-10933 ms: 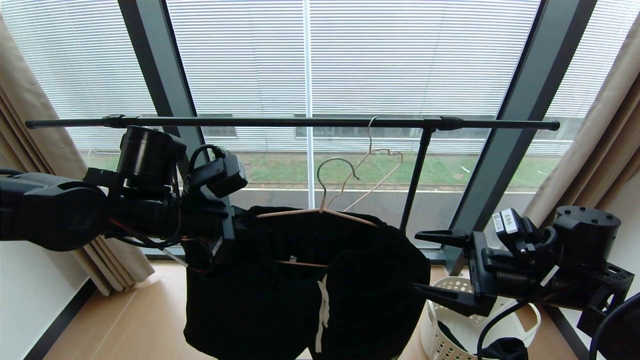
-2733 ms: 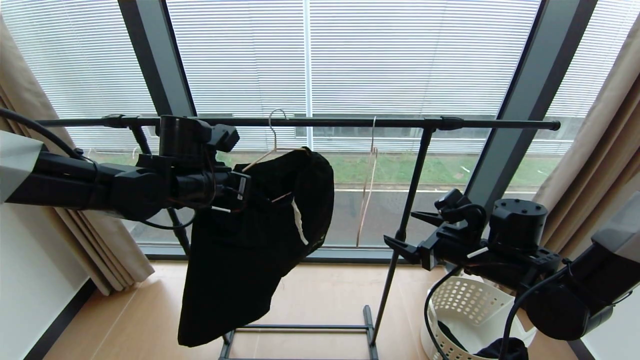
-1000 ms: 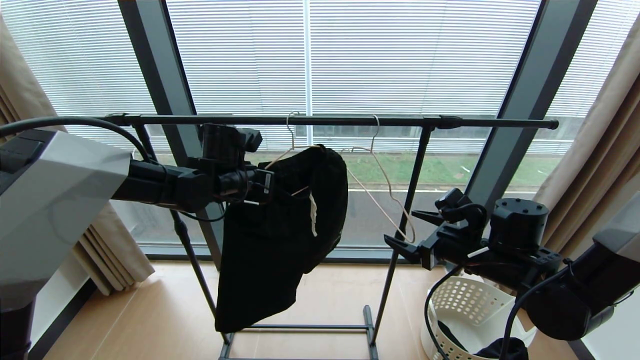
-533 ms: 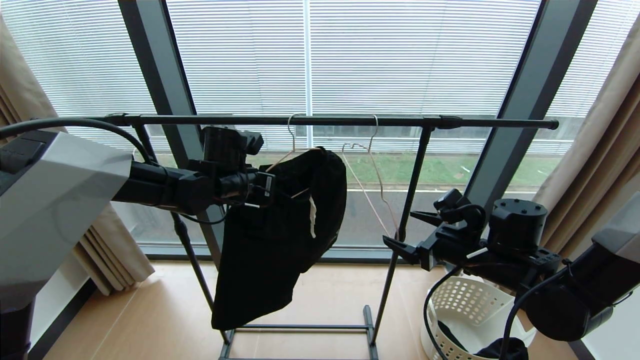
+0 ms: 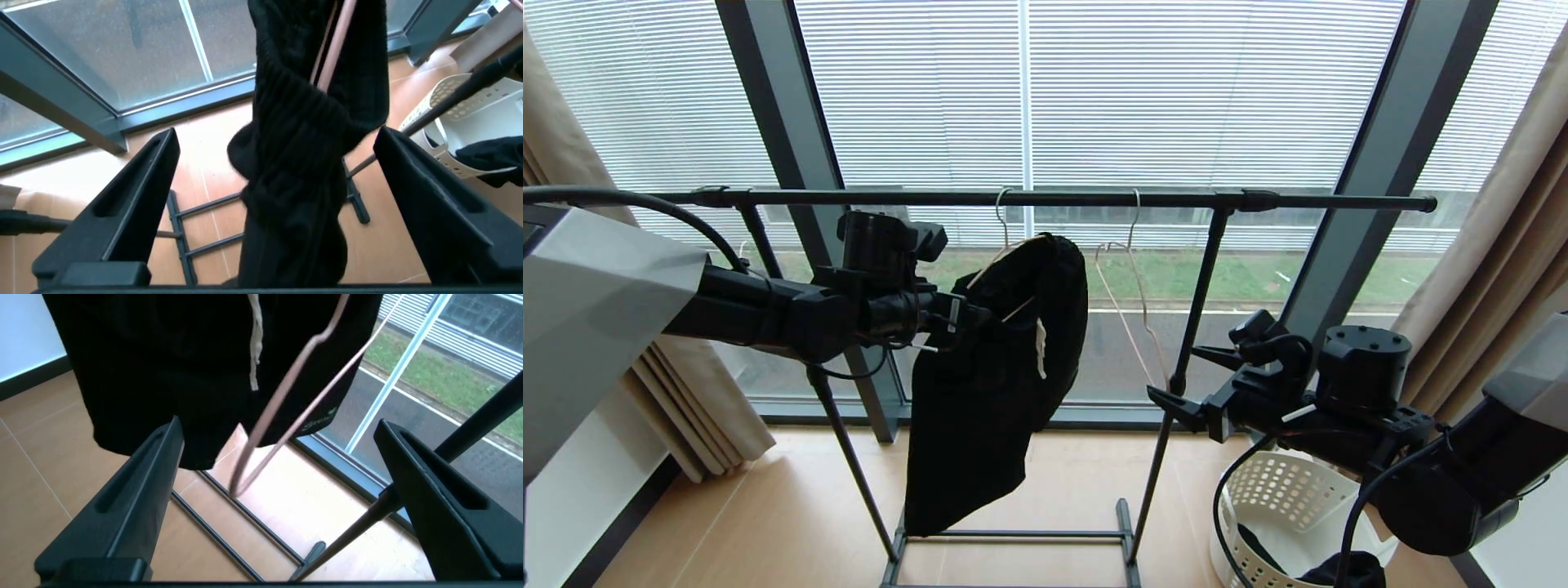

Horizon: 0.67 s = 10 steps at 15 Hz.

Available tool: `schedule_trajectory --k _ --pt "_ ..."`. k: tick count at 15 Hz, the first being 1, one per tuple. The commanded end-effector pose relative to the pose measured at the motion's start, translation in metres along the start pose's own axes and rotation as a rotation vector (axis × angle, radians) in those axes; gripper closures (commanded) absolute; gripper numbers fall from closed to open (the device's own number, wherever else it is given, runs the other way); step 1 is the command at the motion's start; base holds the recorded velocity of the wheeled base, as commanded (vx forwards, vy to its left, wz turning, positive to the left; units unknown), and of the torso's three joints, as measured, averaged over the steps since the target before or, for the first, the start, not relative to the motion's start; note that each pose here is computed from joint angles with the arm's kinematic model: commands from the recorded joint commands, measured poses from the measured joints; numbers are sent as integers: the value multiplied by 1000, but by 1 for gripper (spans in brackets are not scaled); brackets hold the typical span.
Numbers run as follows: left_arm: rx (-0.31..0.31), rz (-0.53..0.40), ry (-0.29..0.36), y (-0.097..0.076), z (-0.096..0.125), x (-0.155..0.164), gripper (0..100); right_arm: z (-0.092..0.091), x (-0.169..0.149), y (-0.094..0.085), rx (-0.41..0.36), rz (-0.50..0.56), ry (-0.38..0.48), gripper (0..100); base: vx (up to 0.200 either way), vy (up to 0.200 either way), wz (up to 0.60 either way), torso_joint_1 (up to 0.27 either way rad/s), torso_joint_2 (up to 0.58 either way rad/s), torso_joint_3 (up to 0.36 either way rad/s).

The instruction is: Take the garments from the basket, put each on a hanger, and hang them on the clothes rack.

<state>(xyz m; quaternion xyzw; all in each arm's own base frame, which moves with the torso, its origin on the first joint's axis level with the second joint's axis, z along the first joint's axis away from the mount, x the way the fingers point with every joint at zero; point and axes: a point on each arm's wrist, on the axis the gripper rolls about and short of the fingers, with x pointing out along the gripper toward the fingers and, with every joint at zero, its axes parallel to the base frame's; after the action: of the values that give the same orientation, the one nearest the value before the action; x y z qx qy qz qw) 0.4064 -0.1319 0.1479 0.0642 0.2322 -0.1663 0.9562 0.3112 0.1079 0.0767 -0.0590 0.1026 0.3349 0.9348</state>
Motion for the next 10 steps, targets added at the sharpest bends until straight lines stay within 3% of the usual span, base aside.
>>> schedule_trajectory --k 1,4,6,8,10 --pt "2 -1 -15 -1 5 -15 0 -2 2 0 2 4 7 0 0 0 0 0 0 0" --pt "3 -4 8 -2 -3 -51 0 4 -2 1 -7 -13 -10 0 0 0 0 0 0 0" --pt "3 -4 40 -2 -18 -77 0 26 -21 3 -59 -100 -66 0 0 0 0 0 0 0" --pt "-1 1 19 -2 -35 -112 0 49 -56 13 -110 -127 -128 0 0 0 0 0 0 0" --pt "-9 14 21 1 -57 -144 0 52 -88 24 -166 -153 -114 0 0 0 0 0 0 0"
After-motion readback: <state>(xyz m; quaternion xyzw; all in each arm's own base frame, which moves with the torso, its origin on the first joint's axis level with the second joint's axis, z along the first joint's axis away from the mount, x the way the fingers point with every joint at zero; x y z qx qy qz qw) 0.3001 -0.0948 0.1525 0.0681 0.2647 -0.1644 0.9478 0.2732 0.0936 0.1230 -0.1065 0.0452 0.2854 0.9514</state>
